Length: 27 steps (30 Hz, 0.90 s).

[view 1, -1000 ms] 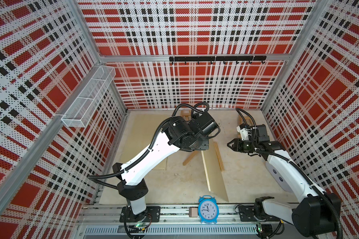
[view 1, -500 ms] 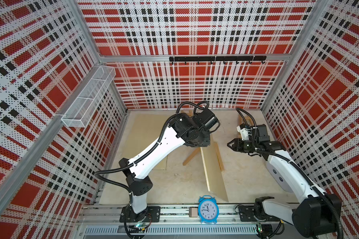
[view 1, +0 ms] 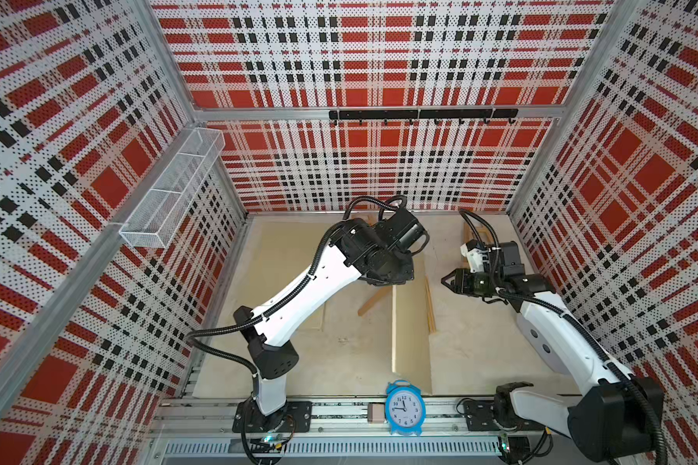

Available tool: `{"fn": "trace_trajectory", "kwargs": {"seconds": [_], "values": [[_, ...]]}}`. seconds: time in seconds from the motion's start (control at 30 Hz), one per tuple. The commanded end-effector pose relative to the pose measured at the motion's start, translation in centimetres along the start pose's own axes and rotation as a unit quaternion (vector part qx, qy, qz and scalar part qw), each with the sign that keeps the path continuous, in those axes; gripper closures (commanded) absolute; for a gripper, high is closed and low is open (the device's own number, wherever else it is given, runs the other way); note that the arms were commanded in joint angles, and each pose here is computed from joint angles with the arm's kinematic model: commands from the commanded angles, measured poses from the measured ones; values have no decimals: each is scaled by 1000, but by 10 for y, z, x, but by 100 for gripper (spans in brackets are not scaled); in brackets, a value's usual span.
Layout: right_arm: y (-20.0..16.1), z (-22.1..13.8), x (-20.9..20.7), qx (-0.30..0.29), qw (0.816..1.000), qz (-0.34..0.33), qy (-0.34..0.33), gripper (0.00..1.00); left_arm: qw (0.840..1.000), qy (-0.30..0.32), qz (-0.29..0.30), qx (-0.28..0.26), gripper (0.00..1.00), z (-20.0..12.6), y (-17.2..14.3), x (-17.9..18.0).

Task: Disassemble the easel
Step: Pick up the drawing board from the easel.

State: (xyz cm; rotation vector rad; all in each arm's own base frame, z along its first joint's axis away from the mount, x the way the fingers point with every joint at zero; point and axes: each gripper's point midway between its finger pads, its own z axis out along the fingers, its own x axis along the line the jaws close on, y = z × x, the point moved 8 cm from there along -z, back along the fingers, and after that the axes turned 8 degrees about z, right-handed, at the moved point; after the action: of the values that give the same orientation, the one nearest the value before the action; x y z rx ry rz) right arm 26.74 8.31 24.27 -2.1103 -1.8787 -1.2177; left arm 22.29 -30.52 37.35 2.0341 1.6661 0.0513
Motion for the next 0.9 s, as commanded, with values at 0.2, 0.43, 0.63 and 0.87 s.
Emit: {"fn": "trace_trajectory", "kwargs": {"seconds": [0.2, 0.43, 0.63, 0.87], "values": [[11, -12, 14, -28, 999, -15, 34, 58, 1000, -5, 16, -27, 100, -19, 6, 3], [10, -18, 21, -33, 998, -12, 60, 59, 991, -66, 20, -118, 100, -69, 20, 1], [10, -37, 35, -52, 994, -27, 89, 59, 973, -140, 29, -180, 100, -121, 22, 2], [11, -61, 56, -60, 986, -54, 143, 60, 949, -192, 29, -249, 100, -182, 12, 19]]}}
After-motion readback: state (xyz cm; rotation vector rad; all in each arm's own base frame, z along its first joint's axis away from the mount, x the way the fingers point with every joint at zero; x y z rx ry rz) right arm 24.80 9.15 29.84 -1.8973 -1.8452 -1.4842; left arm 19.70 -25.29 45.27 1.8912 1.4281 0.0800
